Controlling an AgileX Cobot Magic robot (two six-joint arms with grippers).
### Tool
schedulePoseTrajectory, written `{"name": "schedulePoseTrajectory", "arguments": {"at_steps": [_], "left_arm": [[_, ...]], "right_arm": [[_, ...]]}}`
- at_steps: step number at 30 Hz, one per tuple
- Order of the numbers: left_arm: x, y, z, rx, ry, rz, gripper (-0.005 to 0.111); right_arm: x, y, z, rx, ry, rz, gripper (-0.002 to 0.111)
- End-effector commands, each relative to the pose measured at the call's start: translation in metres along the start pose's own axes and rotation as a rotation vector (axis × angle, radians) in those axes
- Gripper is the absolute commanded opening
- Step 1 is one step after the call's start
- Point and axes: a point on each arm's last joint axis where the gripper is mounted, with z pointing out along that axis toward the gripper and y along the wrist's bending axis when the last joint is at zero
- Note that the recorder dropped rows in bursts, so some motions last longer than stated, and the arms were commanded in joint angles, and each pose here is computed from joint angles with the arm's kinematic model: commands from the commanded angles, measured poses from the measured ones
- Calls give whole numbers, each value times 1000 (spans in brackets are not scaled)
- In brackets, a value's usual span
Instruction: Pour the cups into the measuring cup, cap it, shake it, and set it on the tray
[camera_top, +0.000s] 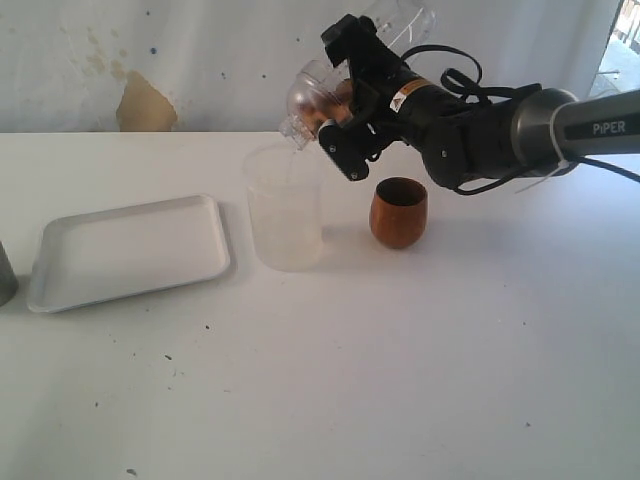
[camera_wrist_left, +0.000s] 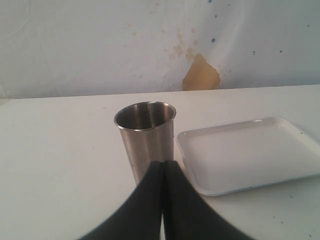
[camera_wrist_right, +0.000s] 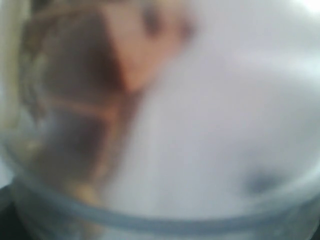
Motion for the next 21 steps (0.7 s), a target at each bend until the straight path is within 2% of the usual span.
{"name": "schedulePoseTrajectory", "arguments": {"at_steps": [1, 21], "left_arm": [[0, 0, 0, 3, -10, 5, 0], [0, 0, 0, 3, -10, 5, 0]], "right_arm": [[6, -11, -1, 53, 28, -18, 0], [6, -11, -1, 54, 28, -12, 0]]}}
